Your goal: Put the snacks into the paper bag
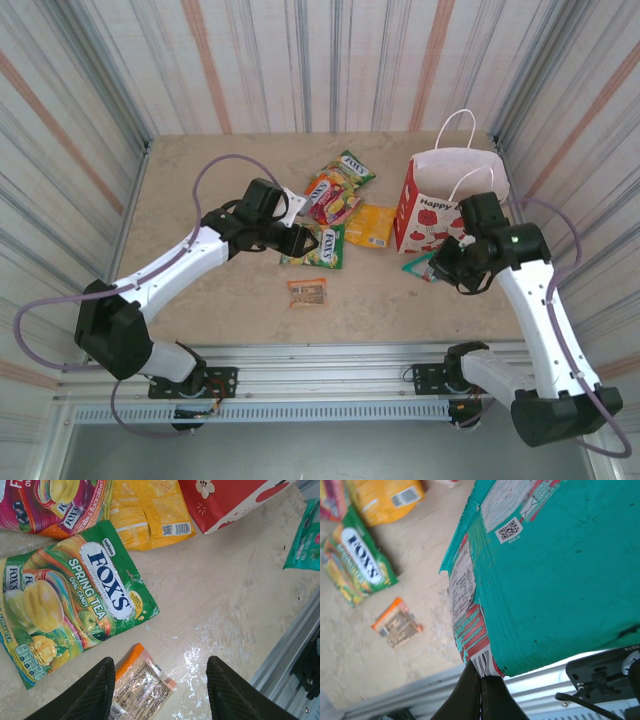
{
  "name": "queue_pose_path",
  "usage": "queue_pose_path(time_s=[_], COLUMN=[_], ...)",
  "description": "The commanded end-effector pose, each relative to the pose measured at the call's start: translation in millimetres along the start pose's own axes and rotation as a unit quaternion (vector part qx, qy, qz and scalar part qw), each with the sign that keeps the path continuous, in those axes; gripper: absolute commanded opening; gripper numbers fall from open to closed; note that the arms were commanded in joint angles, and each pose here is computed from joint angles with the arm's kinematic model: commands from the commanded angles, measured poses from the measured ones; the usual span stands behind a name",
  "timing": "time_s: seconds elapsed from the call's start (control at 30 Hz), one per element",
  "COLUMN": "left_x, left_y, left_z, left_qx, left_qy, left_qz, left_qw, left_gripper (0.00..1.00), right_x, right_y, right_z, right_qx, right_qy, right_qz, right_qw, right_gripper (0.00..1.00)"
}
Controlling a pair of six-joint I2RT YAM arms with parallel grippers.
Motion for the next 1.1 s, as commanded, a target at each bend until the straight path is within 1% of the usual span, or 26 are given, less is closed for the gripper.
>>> queue_pose_path(time_s=[0.0,0.13,0.27,0.33,0.4,0.5,0.6,0.67,0.77,0.87,0.97,1.07], left_x=[-2.5,-2.6,-1.8,-1.2,-1.2,-1.5,-1.6,-1.2,0.6,4.0,6.6,8.7], left_y=[-12.1,-14.5,-16.3,-17.1,-17.6,-18.5,-20.1,-21.6,-24.9,-27.0,-28.5,-28.7], left_z=[-11.0,-12.9,-14.8,-16.4,-17.5,-19.6,-20.5,-20.4,-20.2,-18.7,-19.0,-20.3], left_qx=[-0.016,-0.017,-0.017,-0.018,-0.018,-0.018,-0.019,-0.019,-0.02,-0.021,-0.02,-0.021], left_qy=[0.014,0.02,0.024,0.025,0.025,0.025,0.025,0.025,0.025,0.022,0.021,0.02], left_qz=[-0.004,-0.009,-0.013,-0.014,-0.014,-0.014,-0.016,-0.02,-0.025,-0.031,-0.034,-0.036], left_qw=[1.0,1.0,0.999,0.999,0.999,0.999,0.999,0.999,0.999,0.999,0.999,0.999], left_gripper=[0.53,0.53,0.53,0.53,0.53,0.53,0.53,0.53,0.53,0.53,0.53,0.53], right_x=[6.3,38.2,72.3,85.4,98.6,115.8,139.8,149.7,150.4,137.5,126.5,115.5], right_y=[-18.2,-43.8,-71.2,-84.9,-103.4,-127.5,-148.0,-157.8,-163.6,-162.9,-160.3,-156.2], right_z=[4.6,1.0,2.6,-1.0,-10.8,-32.1,-48.2,-61.4,-83.5,-104.0,-111.6,-111.6], right_qx=[0.017,-0.003,-0.022,-0.036,-0.068,-0.126,-0.16,-0.179,-0.19,-0.202,-0.205,-0.203], right_qy=[-0.107,-0.205,-0.31,-0.338,-0.356,-0.36,-0.35,-0.325,-0.28,-0.268,-0.31,-0.375], right_qz=[0.024,-0.014,-0.06,-0.072,-0.078,-0.078,-0.121,-0.142,-0.164,-0.146,-0.12,-0.079], right_qw=[0.994,0.979,0.949,0.937,0.929,0.921,0.915,0.918,0.927,0.931,0.921,0.901], right_gripper=[0.0,0.0,0.0,0.0,0.0,0.0,0.0,0.0,0.0,0.0,0.0,0.0])
Point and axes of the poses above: each hand's point on the last joint's axis, 136 mm out from that joint toward the fingers, its own y axis out along the fingers, its own x axis along the line the jaws close on, z = x × y, the point moved 3 cm from there along -y, back along the fingers, and after that the axes turned 3 degrees about y, right-handed, at the moved point
